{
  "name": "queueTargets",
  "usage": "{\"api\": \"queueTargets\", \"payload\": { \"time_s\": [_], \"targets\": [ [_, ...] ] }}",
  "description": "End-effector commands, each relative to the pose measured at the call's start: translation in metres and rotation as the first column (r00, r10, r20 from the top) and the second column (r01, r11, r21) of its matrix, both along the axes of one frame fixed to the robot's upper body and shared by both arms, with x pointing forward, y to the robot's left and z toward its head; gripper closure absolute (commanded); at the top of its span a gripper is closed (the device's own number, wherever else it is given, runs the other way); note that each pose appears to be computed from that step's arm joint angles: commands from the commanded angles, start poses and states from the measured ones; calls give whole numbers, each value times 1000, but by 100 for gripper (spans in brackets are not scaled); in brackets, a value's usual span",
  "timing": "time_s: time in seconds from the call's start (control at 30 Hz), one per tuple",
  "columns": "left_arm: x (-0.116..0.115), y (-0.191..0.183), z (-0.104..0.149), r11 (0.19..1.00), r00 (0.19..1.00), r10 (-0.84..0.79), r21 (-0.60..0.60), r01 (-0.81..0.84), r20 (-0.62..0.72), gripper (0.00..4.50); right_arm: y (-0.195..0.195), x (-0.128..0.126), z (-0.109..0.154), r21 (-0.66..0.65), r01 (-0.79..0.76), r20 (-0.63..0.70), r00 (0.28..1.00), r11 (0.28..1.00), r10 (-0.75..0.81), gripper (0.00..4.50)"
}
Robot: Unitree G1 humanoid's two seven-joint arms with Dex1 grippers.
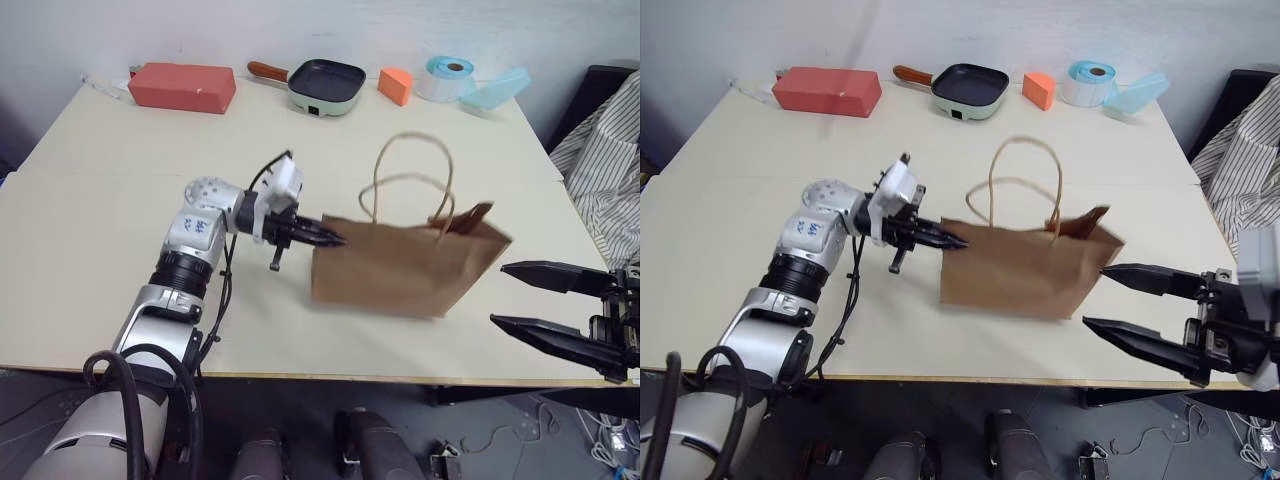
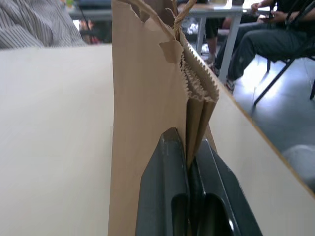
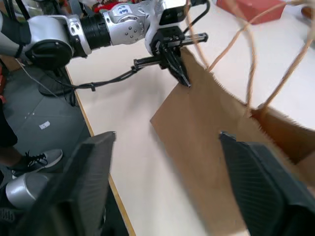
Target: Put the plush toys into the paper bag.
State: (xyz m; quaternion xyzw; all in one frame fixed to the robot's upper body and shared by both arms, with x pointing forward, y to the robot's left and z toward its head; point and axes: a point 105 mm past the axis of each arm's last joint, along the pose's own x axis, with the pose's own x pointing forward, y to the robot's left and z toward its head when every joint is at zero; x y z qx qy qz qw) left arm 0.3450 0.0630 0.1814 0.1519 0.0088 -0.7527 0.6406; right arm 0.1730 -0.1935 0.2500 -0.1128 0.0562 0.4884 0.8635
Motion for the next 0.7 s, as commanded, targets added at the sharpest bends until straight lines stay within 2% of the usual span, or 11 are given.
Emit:
{"api": "queueTargets", "payload": {
  "time_s": [0.03, 0.13, 0.2, 0.27, 0.37, 0.47, 0.57, 0.7],
  "targets": [
    [-4, 20, -1, 998, 999, 37, 48, -38, 37, 407, -1, 2, -4, -61, -27, 28, 999, 998, 29, 0],
    [-13, 48, 4, 991, 992, 116, 66, -119, 43, 327, -8, 8, -6, -79, -39, 23, 999, 996, 41, 0],
    [-23, 80, 20, 972, 973, 229, 54, -229, 11, 263, -19, 16, -3, -86, -37, 20, 999, 996, 39, 0],
    [-45, 115, 39, 943, 944, 328, 71, -324, -41, 200, -33, 24, 2, -95, -33, 15, 999, 995, 35, 0],
    [-74, 138, 57, 917, 912, 395, 107, -384, -114, 105, -50, 32, 8, -100, -31, -3, 1000, 995, 31, 0],
    [-105, 165, 90, 876, 855, 481, 81, -475, -194, 11, -78, 47, 15, -107, -2, -44, 999, 994, -3, 0],
    [-119, 174, 114, 840, 824, 541, 55, -540, -168, 4, -91, 61, 32, -66, 15, -25, 1000, 998, -17, 0],
    [-115, 173, 117, 822, 818, 570, 33, -569, -81, 4, -97, 71, 43, -61, 3, -10, 1000, 998, -3, 0]
  ]
}}
